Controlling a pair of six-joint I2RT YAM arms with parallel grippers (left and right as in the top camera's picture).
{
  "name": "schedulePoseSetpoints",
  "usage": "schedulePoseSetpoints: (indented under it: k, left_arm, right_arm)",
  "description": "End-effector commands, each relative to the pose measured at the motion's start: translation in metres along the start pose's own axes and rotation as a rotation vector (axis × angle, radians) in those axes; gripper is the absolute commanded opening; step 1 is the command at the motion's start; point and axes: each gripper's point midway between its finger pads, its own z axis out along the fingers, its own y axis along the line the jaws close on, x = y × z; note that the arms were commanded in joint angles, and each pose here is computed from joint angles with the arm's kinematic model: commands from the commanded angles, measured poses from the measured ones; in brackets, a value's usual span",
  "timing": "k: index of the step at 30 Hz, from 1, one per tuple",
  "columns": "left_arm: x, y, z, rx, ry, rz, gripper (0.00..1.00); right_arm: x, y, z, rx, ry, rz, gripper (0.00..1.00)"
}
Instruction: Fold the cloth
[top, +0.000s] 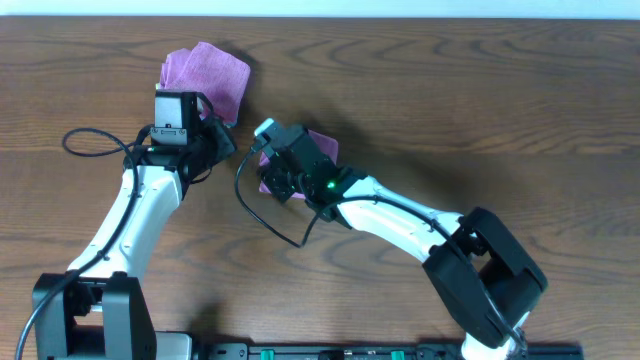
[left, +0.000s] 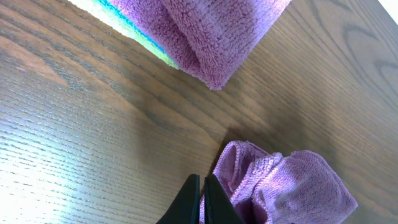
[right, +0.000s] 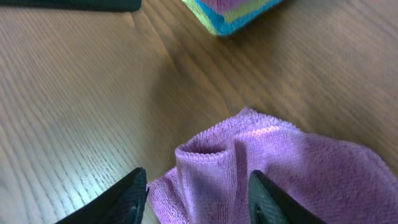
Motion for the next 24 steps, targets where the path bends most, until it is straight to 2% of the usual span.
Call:
schedulePoseSetpoints:
  k: [1, 10, 14, 19, 24]
  left_arm:
    - [-0.012, -0.008, -0.011, 0.021, -0.037, 0.015, 0.06]
    - [-0.021, -0.015, -0.02, 0.044, -0.073, 0.016, 0.06]
    - [-0.028, -0.017, -0.029, 0.053, -0.102, 0.014, 0.06]
    - [-0.042, -0.013, -0.044, 0.062, -0.152, -0.004, 0.06]
    - [-0.05, -0.003, -0.05, 0.055, -0.172, -0.028, 0.06]
  right_arm:
    - [-0.017, 0.005, -0.003, -0.017, -0.025, 0.009, 0.55]
    - [0.006, 0.005, 0.014, -0.018, 0.04, 0.02, 0.5]
    - [0.016, 0.02, 0.025, -0.101, 0.057, 0.043, 0.48]
    - [0.025, 0.025, 0.03, -0.114, 0.08, 0.053, 0.45]
    - [0.027, 0.043, 0.029, -0.161, 0.09, 0.045, 0.46]
